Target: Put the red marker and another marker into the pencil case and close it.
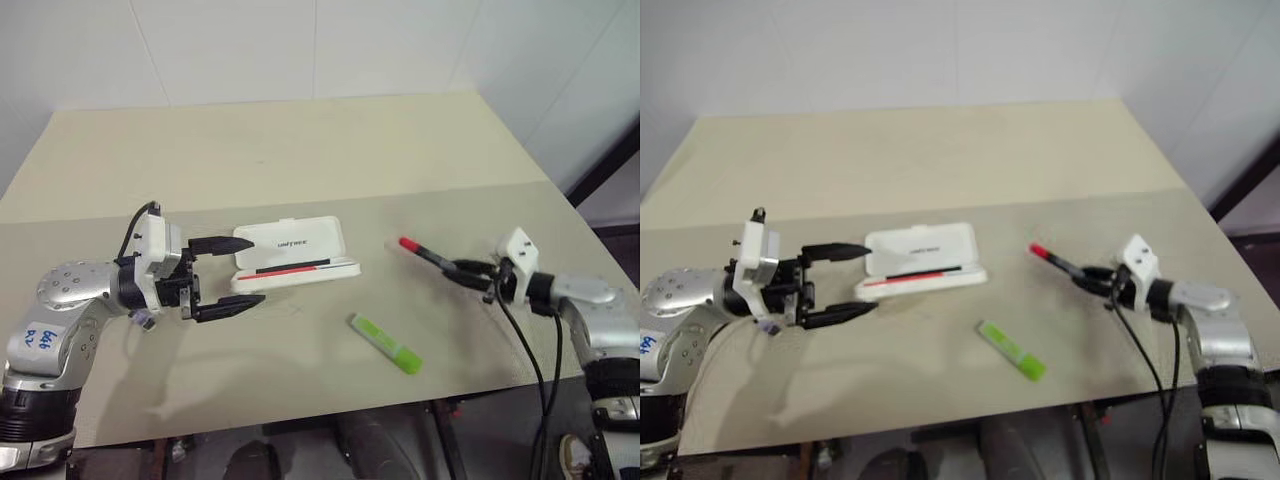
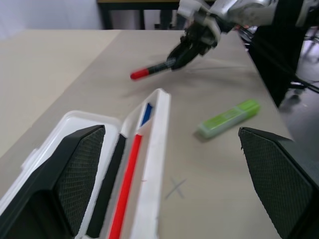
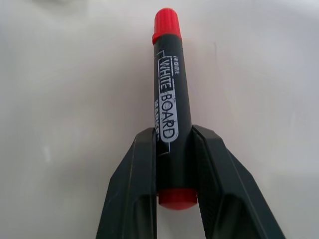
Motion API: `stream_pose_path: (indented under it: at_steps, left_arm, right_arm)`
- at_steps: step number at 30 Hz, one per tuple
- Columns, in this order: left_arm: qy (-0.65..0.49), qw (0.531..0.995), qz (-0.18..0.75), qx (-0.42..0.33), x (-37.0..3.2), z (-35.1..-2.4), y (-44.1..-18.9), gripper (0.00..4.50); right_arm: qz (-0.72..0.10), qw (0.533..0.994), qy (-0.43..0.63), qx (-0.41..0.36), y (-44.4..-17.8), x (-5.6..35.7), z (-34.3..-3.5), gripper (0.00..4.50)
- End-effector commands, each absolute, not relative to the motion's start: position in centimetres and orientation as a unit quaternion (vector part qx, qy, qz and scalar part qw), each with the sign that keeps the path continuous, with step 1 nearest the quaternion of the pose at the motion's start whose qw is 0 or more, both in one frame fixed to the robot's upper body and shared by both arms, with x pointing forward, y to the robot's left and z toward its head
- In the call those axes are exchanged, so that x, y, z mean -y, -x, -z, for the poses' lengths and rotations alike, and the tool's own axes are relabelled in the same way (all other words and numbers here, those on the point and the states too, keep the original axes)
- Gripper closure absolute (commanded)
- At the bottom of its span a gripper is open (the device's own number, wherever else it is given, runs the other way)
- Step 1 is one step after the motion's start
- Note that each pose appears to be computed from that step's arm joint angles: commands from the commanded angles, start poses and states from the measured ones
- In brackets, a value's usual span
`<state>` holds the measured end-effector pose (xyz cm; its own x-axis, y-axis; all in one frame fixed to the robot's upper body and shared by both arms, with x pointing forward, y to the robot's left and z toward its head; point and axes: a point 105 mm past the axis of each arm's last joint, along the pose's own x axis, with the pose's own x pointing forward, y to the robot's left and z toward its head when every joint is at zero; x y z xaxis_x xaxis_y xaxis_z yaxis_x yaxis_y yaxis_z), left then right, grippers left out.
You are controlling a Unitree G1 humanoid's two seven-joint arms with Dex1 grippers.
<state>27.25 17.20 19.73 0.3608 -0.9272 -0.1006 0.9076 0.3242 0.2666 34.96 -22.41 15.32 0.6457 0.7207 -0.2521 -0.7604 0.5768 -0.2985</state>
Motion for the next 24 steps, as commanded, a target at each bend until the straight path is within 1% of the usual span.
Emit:
stream_pose_path:
  at_steps: [1, 4, 8, 11, 15, 18, 21, 24]
  left_arm:
    - [-0.154, 0.830, 0.532, 0.064, -18.1, -20.6, -27.9, 0.00]
    - [-0.158, 0.839, 0.517, 0.063, -18.5, -20.3, -28.2, 0.00]
    - [-0.156, 0.850, 0.499, 0.068, -19.0, -20.1, -28.3, 0.00]
    - [-0.157, 0.853, 0.494, 0.070, -19.0, -20.1, -28.4, 0.00]
    - [-0.162, 0.858, 0.481, 0.079, -19.3, -20.3, -28.3, 0.00]
    - [-0.164, 0.858, 0.479, 0.081, -19.2, -20.3, -28.2, 0.00]
    - [-0.165, 0.859, 0.477, 0.082, -19.2, -20.4, -28.1, 0.00]
    - [-0.165, 0.862, 0.473, 0.081, -19.3, -20.2, -27.8, 0.00]
  right_arm:
    - [-0.451, 0.869, 0.205, 0.015, -35.2, 19.4, -19.6, 3.86]
    - [-0.488, 0.848, 0.206, 0.038, -35.2, 16.4, -20.7, 3.86]
    - [-0.544, 0.814, 0.193, 0.055, -35.3, 12.1, -20.9, 3.86]
    - [-0.561, 0.803, 0.195, 0.055, -35.5, 10.8, -20.7, 3.86]
    - [-0.602, 0.775, 0.183, 0.057, -36.5, 7.1, -19.9, 3.86]
    - [-0.618, 0.764, 0.180, 0.051, -37.1, 5.5, -19.0, 3.86]
    - [-0.637, 0.747, 0.184, 0.047, -36.8, 4.4, -18.2, 3.86]
    - [-0.659, 0.730, 0.178, 0.038, -35.8, 3.5, -17.3, 3.86]
